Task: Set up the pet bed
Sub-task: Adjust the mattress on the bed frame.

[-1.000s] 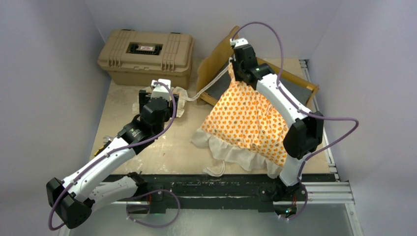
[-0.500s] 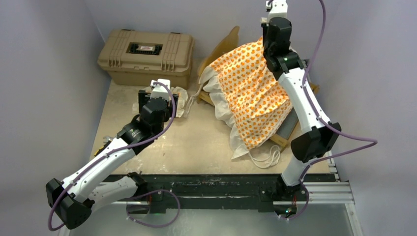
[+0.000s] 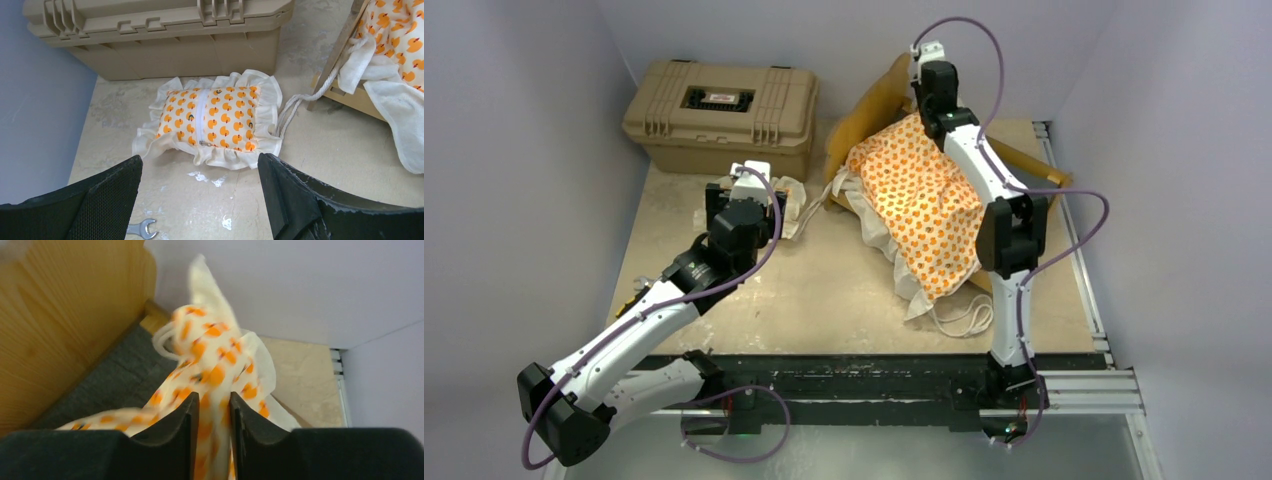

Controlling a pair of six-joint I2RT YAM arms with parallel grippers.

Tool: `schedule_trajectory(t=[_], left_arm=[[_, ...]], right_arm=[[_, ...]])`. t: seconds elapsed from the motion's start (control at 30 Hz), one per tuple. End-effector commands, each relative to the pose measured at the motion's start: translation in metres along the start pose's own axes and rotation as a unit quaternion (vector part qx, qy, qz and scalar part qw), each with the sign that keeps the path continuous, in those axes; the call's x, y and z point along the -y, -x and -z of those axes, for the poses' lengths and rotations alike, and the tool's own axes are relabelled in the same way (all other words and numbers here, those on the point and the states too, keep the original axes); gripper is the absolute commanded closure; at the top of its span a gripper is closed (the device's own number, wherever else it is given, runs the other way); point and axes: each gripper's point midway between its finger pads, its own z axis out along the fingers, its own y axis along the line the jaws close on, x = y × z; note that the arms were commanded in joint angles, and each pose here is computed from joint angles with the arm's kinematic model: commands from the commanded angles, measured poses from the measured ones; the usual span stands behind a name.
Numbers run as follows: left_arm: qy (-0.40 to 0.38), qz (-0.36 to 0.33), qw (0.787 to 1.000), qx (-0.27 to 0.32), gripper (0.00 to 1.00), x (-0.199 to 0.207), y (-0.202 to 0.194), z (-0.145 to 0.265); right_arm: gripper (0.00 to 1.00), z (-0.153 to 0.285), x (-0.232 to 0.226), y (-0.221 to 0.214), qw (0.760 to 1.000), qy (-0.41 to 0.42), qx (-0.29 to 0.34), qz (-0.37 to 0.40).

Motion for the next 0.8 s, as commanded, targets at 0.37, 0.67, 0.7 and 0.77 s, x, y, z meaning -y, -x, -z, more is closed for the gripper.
schedule_trajectory(t=[0.37,0.67,0.7,0.77], left_arm=[[0.001,0.016,1.0,0.019,0.14,-0.004,0.011,0.004],[-0.008,0.026,0.999,0.028,0.14,-0.005,0.016,0.008],[-0.009,0.027,0.999,0.028,0.14,-0.004,0.016,0.009],[-0.012,0.027,0.999,0.028,0.14,-0.003,0.016,0.009]], right_arm=[[0.2,0.126,0.084,0.037,0.985,0.001,0.012,-0.17],[0.18,0.143,0.158,-0.077,0.957,-0.043,-0.063,-0.279],[0.18,0.141,0.17,-0.088,0.952,-0.047,-0.065,-0.297],[0.19,0.137,0.171,-0.1,0.943,-0.023,-0.069,-0.323]])
